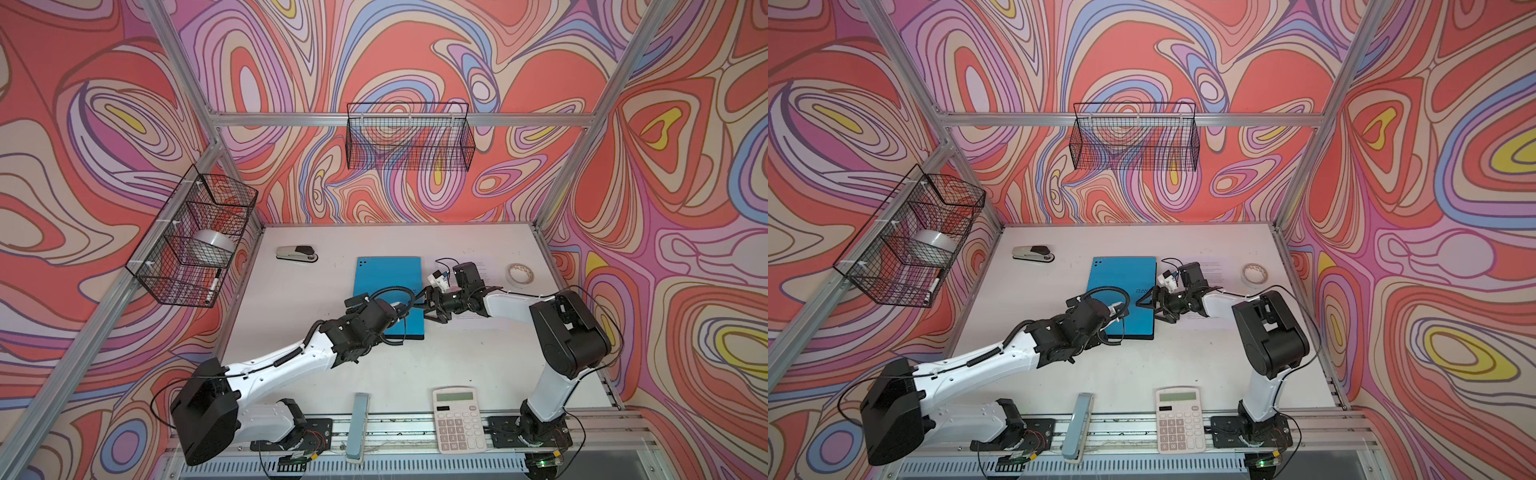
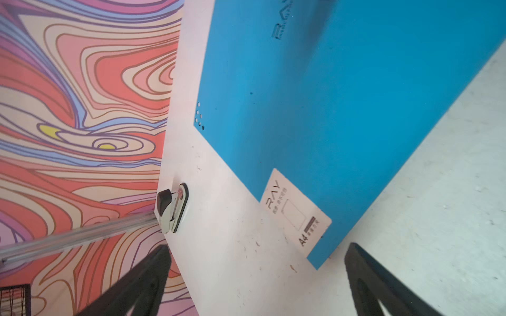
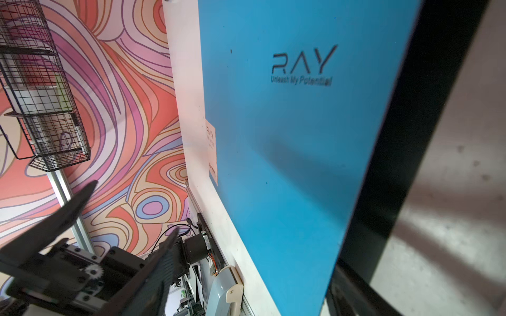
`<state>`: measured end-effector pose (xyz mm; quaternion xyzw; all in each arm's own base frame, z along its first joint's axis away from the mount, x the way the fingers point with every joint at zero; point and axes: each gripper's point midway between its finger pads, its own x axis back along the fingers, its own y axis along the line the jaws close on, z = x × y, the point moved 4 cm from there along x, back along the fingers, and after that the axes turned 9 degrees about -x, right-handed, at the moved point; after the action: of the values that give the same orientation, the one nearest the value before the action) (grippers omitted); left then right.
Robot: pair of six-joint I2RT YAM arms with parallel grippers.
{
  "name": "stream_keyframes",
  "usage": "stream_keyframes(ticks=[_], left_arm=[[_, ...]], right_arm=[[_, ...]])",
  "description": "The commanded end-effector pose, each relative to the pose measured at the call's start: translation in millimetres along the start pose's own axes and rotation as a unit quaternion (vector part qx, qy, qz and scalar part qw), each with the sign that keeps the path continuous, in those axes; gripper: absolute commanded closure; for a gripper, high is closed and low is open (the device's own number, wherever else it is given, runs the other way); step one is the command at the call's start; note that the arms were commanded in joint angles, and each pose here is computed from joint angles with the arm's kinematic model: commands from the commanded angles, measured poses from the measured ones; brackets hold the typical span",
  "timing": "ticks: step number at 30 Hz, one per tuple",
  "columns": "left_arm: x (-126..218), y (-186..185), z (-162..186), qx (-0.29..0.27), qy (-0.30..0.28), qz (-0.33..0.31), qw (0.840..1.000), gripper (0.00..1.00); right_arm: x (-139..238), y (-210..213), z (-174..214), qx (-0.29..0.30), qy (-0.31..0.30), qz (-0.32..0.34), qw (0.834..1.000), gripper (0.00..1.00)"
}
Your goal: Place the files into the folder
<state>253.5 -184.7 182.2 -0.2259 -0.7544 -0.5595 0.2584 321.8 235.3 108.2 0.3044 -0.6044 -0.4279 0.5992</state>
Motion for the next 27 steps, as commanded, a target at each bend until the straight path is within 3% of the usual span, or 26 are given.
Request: stream_keyframes(ticks=[1,10,17,27], left_arm=[[19,20,11,0.058,-0.002,0.034,0.998,0.00],[35,90,27,0.229,-0.002,0.049,0.972,0.00],[25,137,21,0.369,-0.004,0.123,0.921,0.00],[11,171,-9,0.448,-0.042,0.185,0.874,0.00]], right_arm=[[6,21,2,0.021,-0.005,-0.028,0.999,0.12],[14,66,9,0.073,-0.009,-0.051,0.996,0.13],[7,100,14,0.109,-0.007,-0.053,0.993,0.12],[-16,151,20,0.156,-0.002,-0.072,0.985,0.12]])
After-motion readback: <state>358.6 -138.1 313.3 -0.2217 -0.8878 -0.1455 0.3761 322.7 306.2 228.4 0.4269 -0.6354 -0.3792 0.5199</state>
